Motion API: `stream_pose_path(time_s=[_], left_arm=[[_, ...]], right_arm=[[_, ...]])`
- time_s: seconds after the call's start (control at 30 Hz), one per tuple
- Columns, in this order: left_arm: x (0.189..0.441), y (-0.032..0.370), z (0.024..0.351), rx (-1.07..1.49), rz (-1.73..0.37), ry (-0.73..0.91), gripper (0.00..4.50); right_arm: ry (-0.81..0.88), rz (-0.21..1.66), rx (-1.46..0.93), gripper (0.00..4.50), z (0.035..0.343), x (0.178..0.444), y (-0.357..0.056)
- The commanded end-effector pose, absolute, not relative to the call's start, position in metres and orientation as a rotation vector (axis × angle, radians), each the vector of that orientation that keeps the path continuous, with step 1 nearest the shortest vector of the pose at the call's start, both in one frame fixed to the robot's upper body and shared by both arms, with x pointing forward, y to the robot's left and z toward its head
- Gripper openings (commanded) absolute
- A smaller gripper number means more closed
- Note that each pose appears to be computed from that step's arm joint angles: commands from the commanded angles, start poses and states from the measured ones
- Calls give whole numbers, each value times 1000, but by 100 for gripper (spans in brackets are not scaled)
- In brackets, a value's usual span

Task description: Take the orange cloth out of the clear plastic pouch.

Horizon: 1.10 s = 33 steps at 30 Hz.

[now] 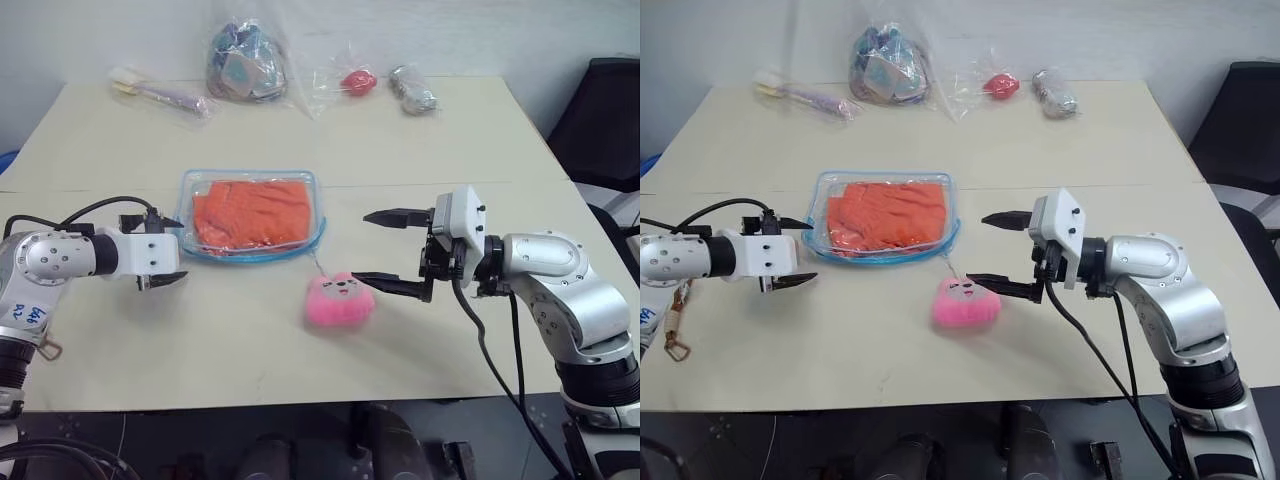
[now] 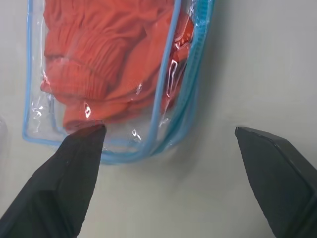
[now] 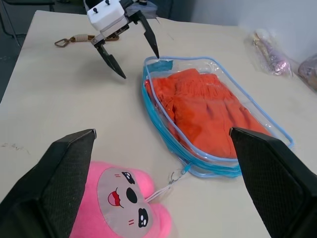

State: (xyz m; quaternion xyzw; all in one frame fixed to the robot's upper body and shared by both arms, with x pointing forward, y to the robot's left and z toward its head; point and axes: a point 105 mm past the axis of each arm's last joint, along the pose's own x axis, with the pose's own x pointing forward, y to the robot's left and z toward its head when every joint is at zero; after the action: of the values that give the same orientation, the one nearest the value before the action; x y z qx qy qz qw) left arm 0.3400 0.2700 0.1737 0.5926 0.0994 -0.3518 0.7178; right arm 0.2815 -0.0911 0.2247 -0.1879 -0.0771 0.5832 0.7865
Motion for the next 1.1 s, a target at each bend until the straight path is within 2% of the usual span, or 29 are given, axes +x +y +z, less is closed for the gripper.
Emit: stream_pose_path(time_s=[0.03, 0.17, 0.27, 0.63, 0.67, 0.8, 1.1], left_arm=[[350, 270, 182, 1325, -740, 185, 444], [357, 265, 182, 1307, -744, 164, 444], [361, 262, 182, 1300, -745, 153, 381], [358, 258, 173, 1325, -805, 151, 16], [356, 256, 172, 1327, -821, 145, 2], [338, 237, 175, 1333, -897, 68, 2], [288, 234, 177, 1434, -896, 7, 2]], right_arm=[[-213, 1262, -432, 450, 236, 274, -92], [-214, 1267, -436, 450, 237, 274, -93], [-214, 1266, -435, 450, 237, 275, -93], [-211, 1261, -430, 450, 237, 274, -95], [-210, 1260, -430, 450, 236, 274, -95], [-191, 1266, -443, 450, 235, 273, -100], [-83, 1294, -490, 450, 225, 266, -127]])
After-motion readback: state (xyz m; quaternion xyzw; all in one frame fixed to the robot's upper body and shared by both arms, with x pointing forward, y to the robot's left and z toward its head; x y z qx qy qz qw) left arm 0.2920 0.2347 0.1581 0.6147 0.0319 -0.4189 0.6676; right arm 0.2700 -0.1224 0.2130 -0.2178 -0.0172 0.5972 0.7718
